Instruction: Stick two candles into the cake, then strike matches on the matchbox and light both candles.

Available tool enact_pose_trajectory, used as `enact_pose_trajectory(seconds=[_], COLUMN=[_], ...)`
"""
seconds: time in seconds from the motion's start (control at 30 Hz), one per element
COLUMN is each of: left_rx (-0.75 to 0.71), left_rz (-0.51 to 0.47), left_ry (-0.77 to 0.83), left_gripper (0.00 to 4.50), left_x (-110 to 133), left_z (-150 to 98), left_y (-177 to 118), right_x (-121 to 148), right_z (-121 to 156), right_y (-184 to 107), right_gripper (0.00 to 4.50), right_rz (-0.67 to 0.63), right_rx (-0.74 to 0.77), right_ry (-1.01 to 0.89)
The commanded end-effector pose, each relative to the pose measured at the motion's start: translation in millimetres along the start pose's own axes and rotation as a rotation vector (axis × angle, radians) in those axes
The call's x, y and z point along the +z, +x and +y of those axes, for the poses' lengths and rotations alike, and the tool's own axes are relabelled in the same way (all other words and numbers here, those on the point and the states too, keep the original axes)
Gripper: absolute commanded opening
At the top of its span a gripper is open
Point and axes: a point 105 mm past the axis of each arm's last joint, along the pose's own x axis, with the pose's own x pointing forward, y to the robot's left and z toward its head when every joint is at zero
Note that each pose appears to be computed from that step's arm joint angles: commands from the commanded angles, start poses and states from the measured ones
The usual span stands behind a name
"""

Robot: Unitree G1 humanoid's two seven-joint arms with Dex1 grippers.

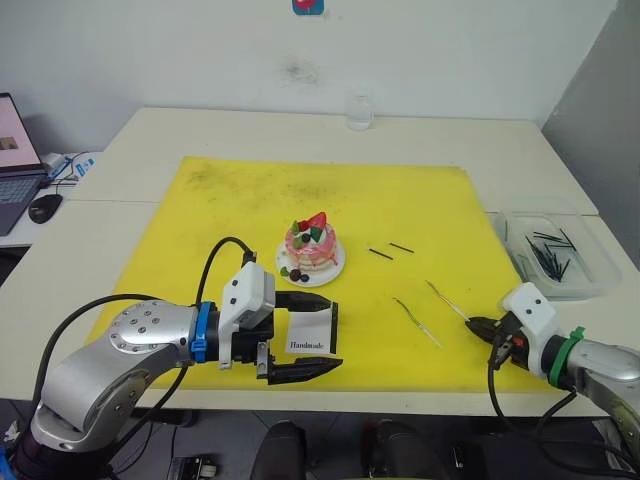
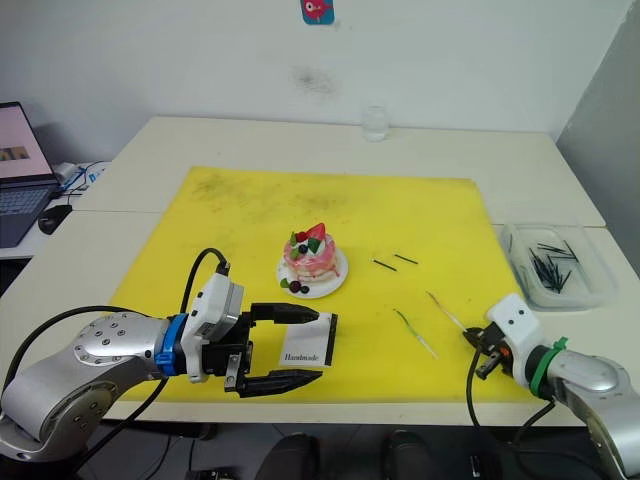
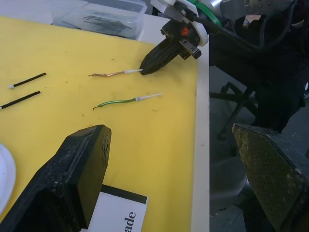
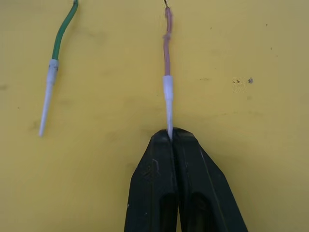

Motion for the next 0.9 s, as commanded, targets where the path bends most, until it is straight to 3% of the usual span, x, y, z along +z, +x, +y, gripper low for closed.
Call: enact_pose_trajectory(seconds=[0.03, 0.2, 0.33, 0.5, 0.7, 0.9], left_rx=[0.031, 0.081, 0.119, 0.083, 0.003, -0.048], left_rz=[-0.001, 0.009, -0.073, -0.235, -0.425, -0.580], left_ry=[-0.022, -0.125, -0.212, -0.343, -0.429, -0.510], left_gripper=[4.50, 4.50, 4.50, 4.50, 4.50, 4.50], left_x=[0, -8, 0, 31, 72, 99], left_z=[5, 17, 28, 32, 33, 39], left_y=[-4, -10, -7, 5, 15, 21], right_x=[21, 49, 79, 128, 170, 190], right_z=[-4, -13, -2, 23, 55, 76], right_y=[-12, -21, -20, -18, -22, -28], right_gripper=[0.08, 0.08, 0.08, 0.08, 0.08, 0.08], right_rz=[-0.063, -0.154, -0.275, -0.456, -0.571, -0.579], right_rx=[-0.002, -0.001, 0.086, 0.267, 0.542, 0.710], right_ry=[0.003, 0.035, 0.090, 0.174, 0.291, 0.385])
